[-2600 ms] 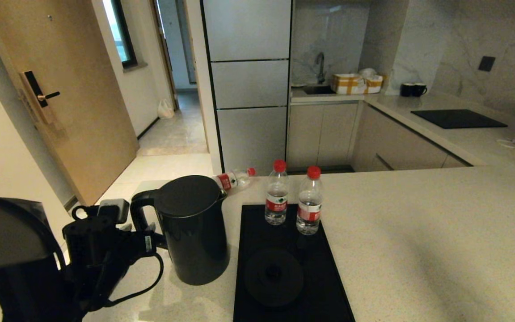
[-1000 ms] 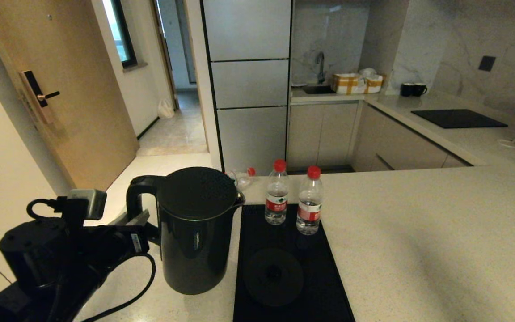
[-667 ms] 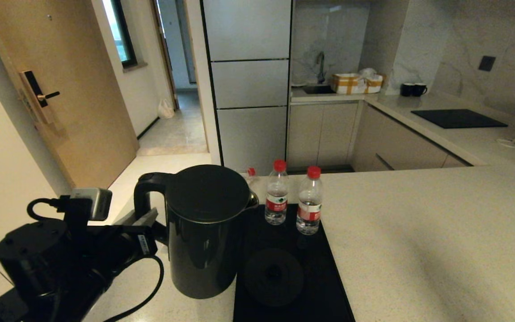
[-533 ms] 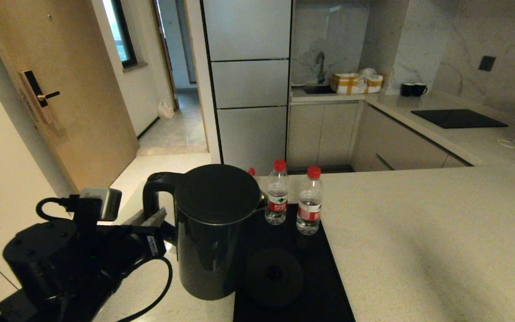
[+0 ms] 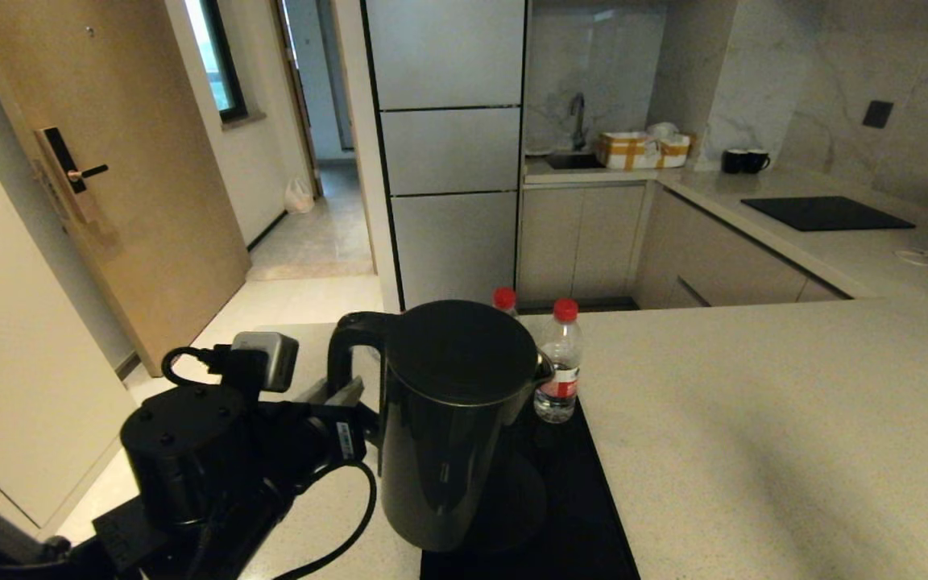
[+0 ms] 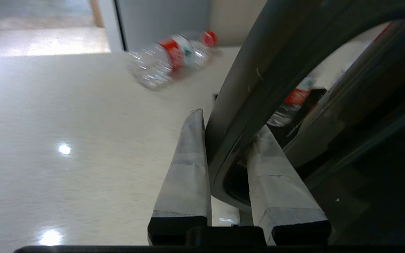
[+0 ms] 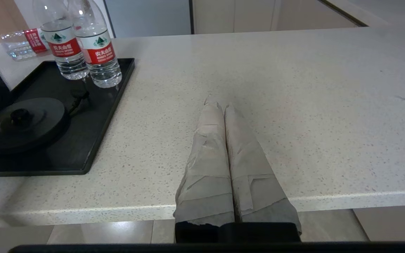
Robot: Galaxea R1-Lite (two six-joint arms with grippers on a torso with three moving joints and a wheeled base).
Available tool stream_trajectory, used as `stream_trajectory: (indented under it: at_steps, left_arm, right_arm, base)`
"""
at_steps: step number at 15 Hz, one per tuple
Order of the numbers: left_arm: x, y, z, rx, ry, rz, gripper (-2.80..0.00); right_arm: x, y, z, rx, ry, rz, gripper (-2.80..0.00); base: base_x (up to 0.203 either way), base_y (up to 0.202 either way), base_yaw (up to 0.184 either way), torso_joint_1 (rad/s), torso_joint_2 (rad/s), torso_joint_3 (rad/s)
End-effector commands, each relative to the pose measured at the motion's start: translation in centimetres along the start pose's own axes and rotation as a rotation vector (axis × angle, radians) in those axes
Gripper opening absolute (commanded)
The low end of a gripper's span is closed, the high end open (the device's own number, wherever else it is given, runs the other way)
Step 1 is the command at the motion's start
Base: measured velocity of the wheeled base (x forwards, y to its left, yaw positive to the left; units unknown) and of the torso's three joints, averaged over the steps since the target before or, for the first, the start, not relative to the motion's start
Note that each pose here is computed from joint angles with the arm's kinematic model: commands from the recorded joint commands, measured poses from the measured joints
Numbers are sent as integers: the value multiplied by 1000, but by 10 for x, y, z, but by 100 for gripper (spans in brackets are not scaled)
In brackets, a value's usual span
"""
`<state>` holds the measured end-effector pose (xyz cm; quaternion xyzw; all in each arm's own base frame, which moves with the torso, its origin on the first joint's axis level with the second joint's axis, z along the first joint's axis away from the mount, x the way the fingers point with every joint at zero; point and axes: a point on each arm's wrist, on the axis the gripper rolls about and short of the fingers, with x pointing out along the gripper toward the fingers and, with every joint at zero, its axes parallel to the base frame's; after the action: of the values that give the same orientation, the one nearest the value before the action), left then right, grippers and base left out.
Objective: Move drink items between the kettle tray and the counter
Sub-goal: Return the kettle to its original position
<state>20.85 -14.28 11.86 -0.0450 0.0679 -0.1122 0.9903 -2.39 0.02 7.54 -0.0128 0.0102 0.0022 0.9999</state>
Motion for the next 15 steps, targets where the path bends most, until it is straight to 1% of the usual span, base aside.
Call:
stream_trajectory:
  at_steps: [1,4,8,10,15]
  left_arm:
    - [11,-8,-13,4,38,-11,-280]
    - [17,-15,-18,-9,50,-26,-280]
    - [30,-28,-30,3,75,-44,-280]
    - [34,-29,-37,3,96,-38,-280]
    - [37,-25,-44,2,114,-22,-280]
  right_arm:
    - [0,0,0,0,1,1,-280]
    - [0,0,0,0,1,1,-280]
    - [0,0,0,0,1,1,-280]
    - [0,0,0,0,1,1,-280]
    - [0,0,0,0,1,1,-280]
  base:
    - [0,0,0,0,0,0]
    - [0,0,0,0,0,0]
    - [0,0,0,0,0,0]
    - [0,0,0,0,0,0]
    - [0,0,0,0,0,0]
